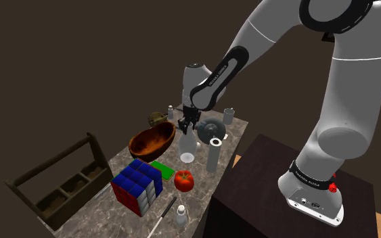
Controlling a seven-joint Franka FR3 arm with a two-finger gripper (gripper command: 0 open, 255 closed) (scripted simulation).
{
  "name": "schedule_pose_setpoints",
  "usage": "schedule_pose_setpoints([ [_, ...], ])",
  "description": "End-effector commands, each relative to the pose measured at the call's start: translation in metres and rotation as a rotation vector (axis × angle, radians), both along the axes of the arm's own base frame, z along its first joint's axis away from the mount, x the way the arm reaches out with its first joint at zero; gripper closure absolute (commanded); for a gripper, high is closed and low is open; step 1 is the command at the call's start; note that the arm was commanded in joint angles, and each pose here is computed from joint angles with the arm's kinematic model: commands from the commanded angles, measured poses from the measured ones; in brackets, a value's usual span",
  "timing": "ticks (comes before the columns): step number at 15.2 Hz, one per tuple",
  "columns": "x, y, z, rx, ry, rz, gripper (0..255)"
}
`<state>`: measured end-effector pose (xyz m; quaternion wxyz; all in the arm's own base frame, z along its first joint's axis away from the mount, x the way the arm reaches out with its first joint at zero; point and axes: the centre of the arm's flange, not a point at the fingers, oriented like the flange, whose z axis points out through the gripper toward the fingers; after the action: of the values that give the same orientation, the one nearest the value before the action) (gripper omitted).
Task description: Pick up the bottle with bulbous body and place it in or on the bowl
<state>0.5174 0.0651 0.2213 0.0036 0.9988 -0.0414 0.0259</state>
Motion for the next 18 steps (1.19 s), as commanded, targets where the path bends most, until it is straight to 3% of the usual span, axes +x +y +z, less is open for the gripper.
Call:
schedule_pose_setpoints([
  [1,0.001,0.000,0.011,0.000,0.000,0.000,255],
  [18,0.001,0.000,0.101,0.000,0.000,0.000,255],
])
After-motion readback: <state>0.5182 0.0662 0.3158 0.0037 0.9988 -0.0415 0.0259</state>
